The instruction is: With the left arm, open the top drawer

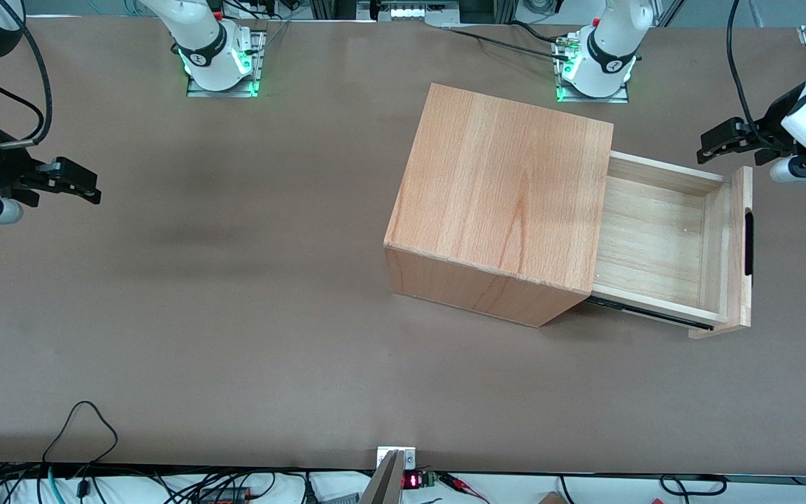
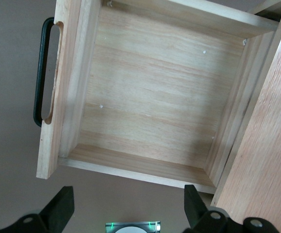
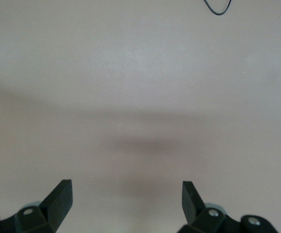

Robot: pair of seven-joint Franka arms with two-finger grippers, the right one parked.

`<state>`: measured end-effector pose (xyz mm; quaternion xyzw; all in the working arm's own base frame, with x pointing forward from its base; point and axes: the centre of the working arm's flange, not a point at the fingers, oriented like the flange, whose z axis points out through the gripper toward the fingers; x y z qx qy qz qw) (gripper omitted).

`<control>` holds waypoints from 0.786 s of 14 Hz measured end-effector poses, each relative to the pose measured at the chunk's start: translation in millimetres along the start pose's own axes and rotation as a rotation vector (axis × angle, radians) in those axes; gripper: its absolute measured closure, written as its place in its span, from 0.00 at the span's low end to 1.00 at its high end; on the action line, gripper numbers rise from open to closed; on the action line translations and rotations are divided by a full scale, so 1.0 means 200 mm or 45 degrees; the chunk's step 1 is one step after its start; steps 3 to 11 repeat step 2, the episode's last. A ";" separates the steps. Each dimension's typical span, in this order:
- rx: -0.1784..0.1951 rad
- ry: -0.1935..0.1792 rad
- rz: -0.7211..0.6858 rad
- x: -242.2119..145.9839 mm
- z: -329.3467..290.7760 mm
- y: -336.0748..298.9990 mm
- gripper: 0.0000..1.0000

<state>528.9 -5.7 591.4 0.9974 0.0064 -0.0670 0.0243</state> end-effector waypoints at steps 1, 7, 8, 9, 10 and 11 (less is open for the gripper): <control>0.000 -0.005 0.000 0.00 0.00 0.00 0.00; 0.000 -0.006 0.000 0.00 0.00 0.00 0.00; 0.000 -0.006 0.000 0.00 0.00 0.00 0.00; 0.000 -0.006 0.000 0.00 0.00 0.00 0.00; 0.000 -0.006 0.000 0.00 0.00 0.00 0.00; 0.000 -0.006 0.000 0.00 0.00 0.00 0.00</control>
